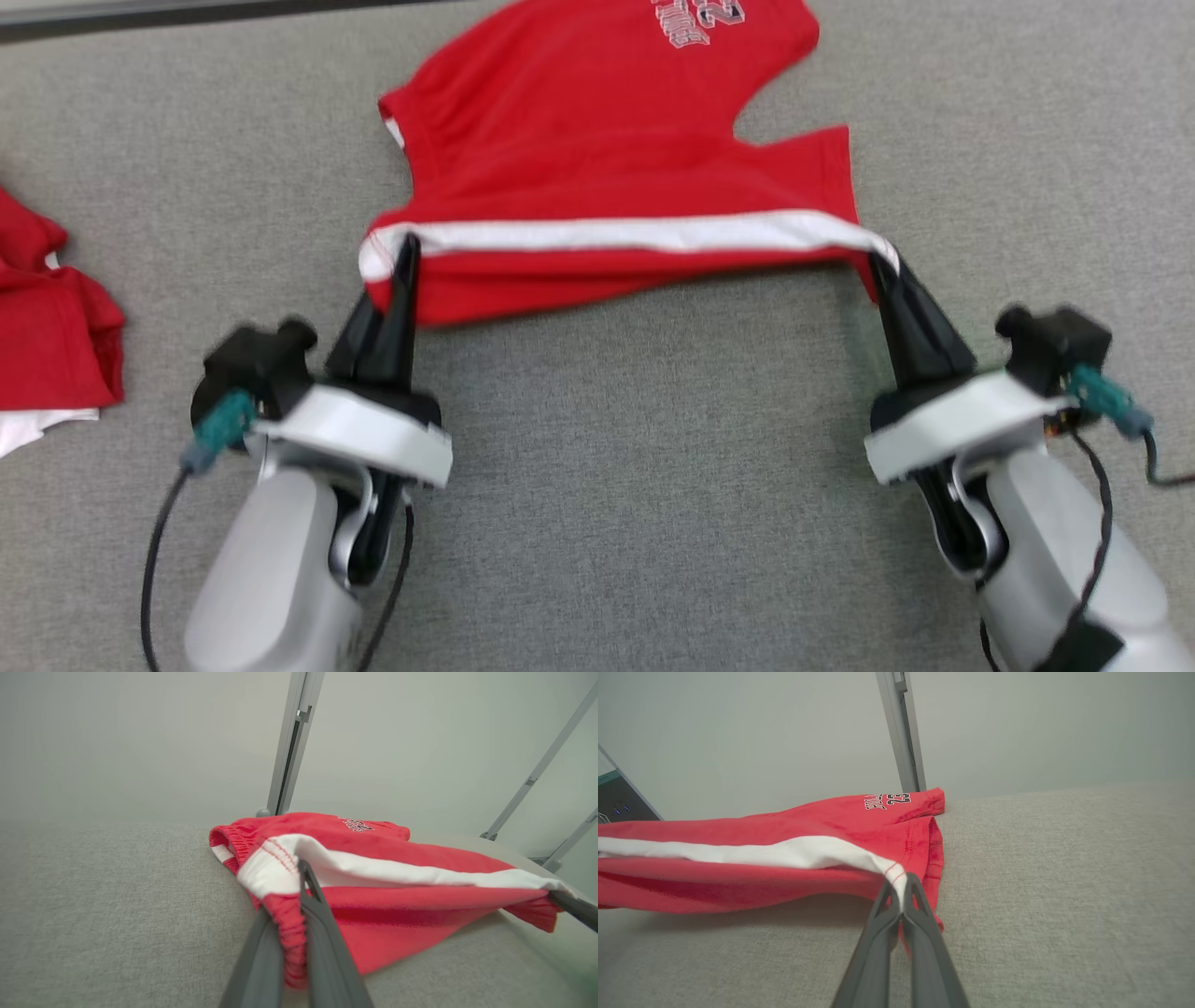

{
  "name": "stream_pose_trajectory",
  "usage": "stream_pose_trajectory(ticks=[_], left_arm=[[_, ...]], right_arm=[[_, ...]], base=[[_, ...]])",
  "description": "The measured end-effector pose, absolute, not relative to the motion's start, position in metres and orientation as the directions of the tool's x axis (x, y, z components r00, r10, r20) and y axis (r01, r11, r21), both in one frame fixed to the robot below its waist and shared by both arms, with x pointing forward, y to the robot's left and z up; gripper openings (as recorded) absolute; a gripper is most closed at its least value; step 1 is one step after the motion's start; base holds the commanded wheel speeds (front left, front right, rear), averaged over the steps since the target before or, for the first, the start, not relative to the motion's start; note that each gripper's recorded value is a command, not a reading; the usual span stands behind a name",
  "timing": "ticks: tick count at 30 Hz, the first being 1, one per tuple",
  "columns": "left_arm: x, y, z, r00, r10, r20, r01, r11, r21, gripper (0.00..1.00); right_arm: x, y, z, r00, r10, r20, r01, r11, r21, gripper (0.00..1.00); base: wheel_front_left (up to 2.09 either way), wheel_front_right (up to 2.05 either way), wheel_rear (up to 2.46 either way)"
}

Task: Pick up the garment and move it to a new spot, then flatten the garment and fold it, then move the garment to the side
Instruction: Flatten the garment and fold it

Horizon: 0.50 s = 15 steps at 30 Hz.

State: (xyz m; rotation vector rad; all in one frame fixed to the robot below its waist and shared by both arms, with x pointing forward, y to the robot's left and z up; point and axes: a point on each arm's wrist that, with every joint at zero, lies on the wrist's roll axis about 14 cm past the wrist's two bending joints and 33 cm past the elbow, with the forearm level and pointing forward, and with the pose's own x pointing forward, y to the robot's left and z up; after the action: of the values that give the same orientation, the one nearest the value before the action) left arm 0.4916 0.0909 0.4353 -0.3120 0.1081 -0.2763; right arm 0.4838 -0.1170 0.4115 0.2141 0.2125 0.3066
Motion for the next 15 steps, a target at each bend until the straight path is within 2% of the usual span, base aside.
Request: stream_pose_trajectory(ticks=[11, 15], left_arm=[[0.404, 0.107, 0.449, 0.966, -0.252, -0.057, 0.223, 0.923, -0.313, 0.00], [0.384, 0.107, 0.451, 0.965, -0.255, -0.059, 0.225, 0.924, -0.309, 0.00]], right_arm=[[0.395, -0.128, 0.419, 0.944, 0.281, -0.170, -0.238, 0.942, 0.235, 0.00], [0.376, -0.132, 0.425, 0.949, 0.267, -0.170, -0.224, 0.946, 0.233, 0.00]], base=[[0.00, 0.00, 0.00], [0.00, 0.00, 0.00]])
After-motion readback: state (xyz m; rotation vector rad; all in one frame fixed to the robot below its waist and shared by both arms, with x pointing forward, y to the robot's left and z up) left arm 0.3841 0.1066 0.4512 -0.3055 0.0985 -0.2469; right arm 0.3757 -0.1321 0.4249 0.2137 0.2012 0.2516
